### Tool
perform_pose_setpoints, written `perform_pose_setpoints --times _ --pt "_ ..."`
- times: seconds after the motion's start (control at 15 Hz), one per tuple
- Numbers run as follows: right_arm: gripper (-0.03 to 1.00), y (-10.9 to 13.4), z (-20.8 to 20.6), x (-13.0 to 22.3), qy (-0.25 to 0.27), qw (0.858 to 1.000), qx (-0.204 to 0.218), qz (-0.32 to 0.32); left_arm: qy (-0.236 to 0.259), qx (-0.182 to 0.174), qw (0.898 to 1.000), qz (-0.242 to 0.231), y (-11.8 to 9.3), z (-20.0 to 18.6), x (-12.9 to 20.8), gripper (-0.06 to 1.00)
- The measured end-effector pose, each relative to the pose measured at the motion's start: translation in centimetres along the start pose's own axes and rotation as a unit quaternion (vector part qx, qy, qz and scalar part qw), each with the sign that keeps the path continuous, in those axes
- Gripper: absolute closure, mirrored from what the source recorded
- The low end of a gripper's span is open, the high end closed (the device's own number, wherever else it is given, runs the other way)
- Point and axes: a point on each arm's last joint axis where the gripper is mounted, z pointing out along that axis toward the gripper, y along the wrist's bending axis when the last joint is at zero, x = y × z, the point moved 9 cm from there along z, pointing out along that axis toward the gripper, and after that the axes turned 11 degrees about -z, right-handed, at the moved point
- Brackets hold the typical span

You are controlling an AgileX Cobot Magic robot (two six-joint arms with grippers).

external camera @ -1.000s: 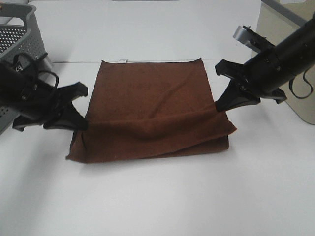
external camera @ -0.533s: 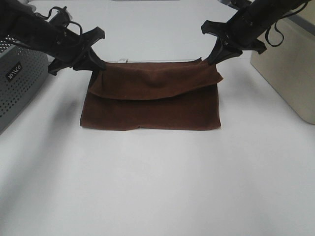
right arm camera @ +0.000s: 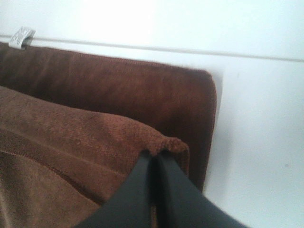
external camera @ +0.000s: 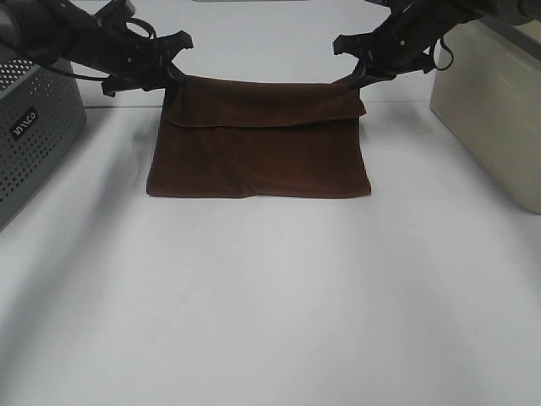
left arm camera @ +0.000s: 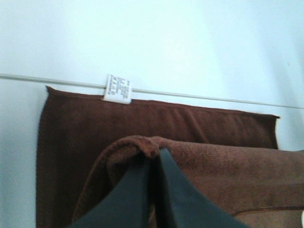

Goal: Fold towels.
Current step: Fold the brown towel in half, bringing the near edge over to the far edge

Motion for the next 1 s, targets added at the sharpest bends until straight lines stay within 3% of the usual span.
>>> perform_pose_setpoints --times 0.13,0.27,0.33,0.47,0.6,0.73,1.0 --pt "0.97 -0.8 0.8 -0.8 -0.032 0.999 0.016 0.002 -0.028 -0.010 1.000 0.008 1.1 0.9 -0.6 0.91" --pt "0.95 -1.2 1.7 -0.6 -0.040 0.999 0.021 0.007 -0.049 -0.018 0.999 0.013 1.9 1.3 -1.1 0.80" --pt "0.86 -1.3 2.3 -0.1 -0.036 0.999 0.020 0.009 -0.057 -0.019 0.998 0.014 2.0 1.3 -1.3 0.70" --pt "0.50 -1.4 2.8 0.3 -0.032 0.999 0.020 0.011 -0.069 -0.020 0.997 0.024 2.0 1.3 -1.7 0.41" --pt "0.22 -1.4 2.8 0.2 -0.034 0.999 0.021 0.011 -0.068 -0.021 0.997 0.037 2.0 1.3 -1.7 0.21" --pt "0.15 -1.2 2.8 0.5 -0.026 0.999 0.016 0.013 -0.055 -0.021 0.997 0.052 2.0 1.4 -1.3 0.17" --pt "0.14 -0.4 1.9 1.1 0.005 1.000 -0.001 0.010 -0.043 -0.020 0.995 0.083 1.9 1.4 -0.9 0.16"
